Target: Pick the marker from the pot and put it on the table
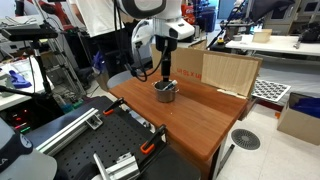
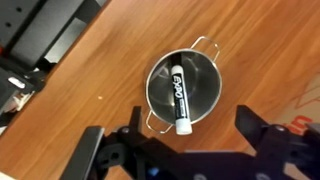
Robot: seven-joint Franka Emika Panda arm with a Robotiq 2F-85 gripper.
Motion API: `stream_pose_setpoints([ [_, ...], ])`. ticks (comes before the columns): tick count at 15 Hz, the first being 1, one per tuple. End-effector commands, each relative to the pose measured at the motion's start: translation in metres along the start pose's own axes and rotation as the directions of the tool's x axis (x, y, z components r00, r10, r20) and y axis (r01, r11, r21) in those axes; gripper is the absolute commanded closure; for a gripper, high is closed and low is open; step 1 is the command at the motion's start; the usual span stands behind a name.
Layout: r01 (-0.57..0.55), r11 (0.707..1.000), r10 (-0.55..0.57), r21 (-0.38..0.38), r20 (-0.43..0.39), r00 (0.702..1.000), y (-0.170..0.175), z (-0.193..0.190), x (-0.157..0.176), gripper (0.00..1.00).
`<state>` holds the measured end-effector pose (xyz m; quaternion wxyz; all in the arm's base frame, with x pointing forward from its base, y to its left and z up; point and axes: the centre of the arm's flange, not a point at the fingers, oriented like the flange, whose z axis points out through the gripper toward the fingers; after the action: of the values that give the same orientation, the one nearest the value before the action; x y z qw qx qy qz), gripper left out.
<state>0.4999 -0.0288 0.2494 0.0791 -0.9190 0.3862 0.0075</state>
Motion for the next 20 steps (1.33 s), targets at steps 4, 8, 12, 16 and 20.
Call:
stream_pose_setpoints([
  [4, -0.042, 0.998, 0.040, -0.043, -0.041, 0.998, -0.014, 0.024, 0.019, 0.00],
  [8, -0.052, 0.996, 0.049, -0.067, -0.034, 0.998, -0.018, 0.035, 0.025, 0.00],
  [12, -0.055, 0.996, 0.053, -0.077, -0.031, 0.998, -0.022, 0.041, 0.029, 0.00],
  [16, -0.047, 0.995, 0.046, -0.088, -0.016, 0.999, -0.023, 0.046, 0.032, 0.28],
  [20, -0.043, 0.995, 0.041, -0.095, -0.018, 0.999, -0.021, 0.047, 0.035, 0.56],
])
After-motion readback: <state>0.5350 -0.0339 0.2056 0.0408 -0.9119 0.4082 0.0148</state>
